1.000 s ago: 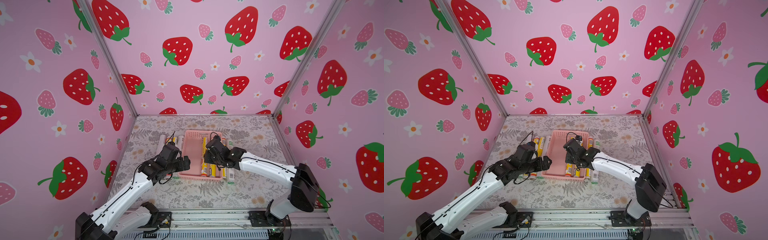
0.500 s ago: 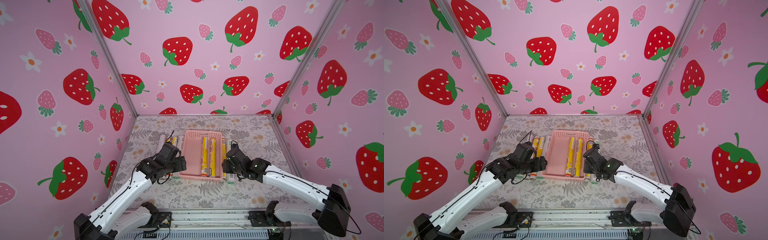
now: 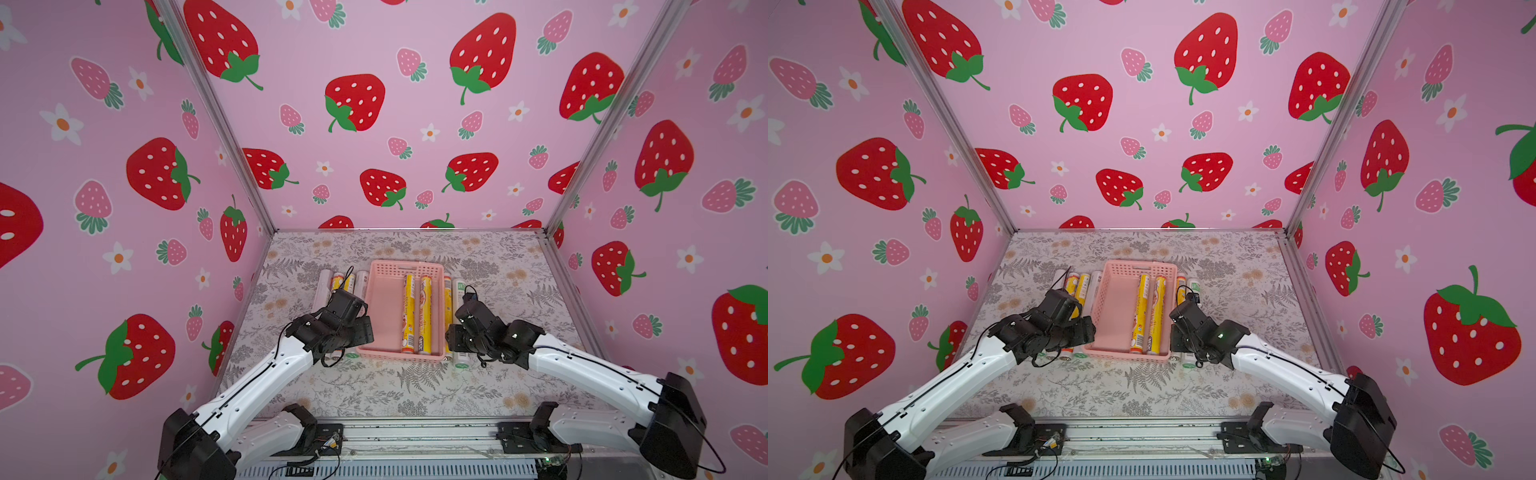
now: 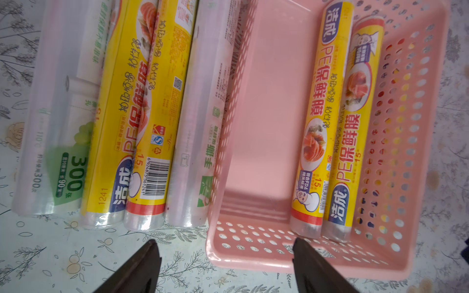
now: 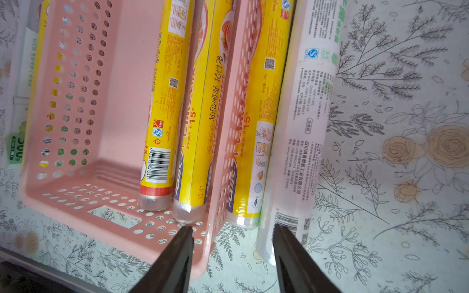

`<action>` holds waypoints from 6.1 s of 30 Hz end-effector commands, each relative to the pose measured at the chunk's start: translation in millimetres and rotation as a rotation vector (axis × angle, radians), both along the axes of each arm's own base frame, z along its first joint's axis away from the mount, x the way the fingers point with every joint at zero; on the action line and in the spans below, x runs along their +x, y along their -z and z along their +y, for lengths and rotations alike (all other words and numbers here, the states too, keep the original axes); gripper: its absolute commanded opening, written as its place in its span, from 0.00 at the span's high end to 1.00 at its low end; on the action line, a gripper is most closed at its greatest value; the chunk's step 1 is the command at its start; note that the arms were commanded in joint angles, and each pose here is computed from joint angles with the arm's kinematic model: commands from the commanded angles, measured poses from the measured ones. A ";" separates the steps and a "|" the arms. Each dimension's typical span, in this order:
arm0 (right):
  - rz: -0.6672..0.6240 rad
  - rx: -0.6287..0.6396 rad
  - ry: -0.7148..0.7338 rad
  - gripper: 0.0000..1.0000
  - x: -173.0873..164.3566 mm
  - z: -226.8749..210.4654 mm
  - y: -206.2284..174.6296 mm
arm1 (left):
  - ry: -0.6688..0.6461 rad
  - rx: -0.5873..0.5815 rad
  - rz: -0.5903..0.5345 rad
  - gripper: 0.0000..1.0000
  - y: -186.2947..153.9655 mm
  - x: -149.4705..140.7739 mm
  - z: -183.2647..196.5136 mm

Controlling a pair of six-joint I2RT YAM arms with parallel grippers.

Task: Put the plastic wrap into the basket
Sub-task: Place the plastic wrap in the basket, then pick up the plastic wrap from the center of the board, then place the plastic wrap in the basket.

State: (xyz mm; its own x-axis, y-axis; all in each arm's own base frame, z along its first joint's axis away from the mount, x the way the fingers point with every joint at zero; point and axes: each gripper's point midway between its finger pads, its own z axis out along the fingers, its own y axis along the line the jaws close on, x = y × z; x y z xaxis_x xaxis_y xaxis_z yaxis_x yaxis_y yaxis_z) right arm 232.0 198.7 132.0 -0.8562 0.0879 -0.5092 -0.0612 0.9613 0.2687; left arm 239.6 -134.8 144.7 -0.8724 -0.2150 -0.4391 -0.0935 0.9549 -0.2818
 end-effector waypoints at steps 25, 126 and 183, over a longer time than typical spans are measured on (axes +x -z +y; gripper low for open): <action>-0.001 0.040 0.235 0.36 20.7 -74.5 12.8 | 0.206 -0.107 -0.074 0.09 30.3 112.9 -143.7; -0.150 0.122 0.256 0.70 66.4 -24.3 -96.6 | 0.120 -0.329 -0.365 0.00 -93.2 44.0 -52.6; -0.141 0.099 0.302 0.69 80.8 161.1 56.0 | -0.009 -0.364 -0.182 0.00 -24.3 -8.0 8.9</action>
State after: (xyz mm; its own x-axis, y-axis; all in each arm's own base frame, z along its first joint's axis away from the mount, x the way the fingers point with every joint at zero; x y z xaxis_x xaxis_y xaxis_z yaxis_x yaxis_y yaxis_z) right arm 309.9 358.2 76.4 -0.7300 0.3548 -0.5842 0.1631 0.9204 0.3552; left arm 232.7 -127.7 158.9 -0.7915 -0.4011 -0.4610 -0.0345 0.7825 -0.6217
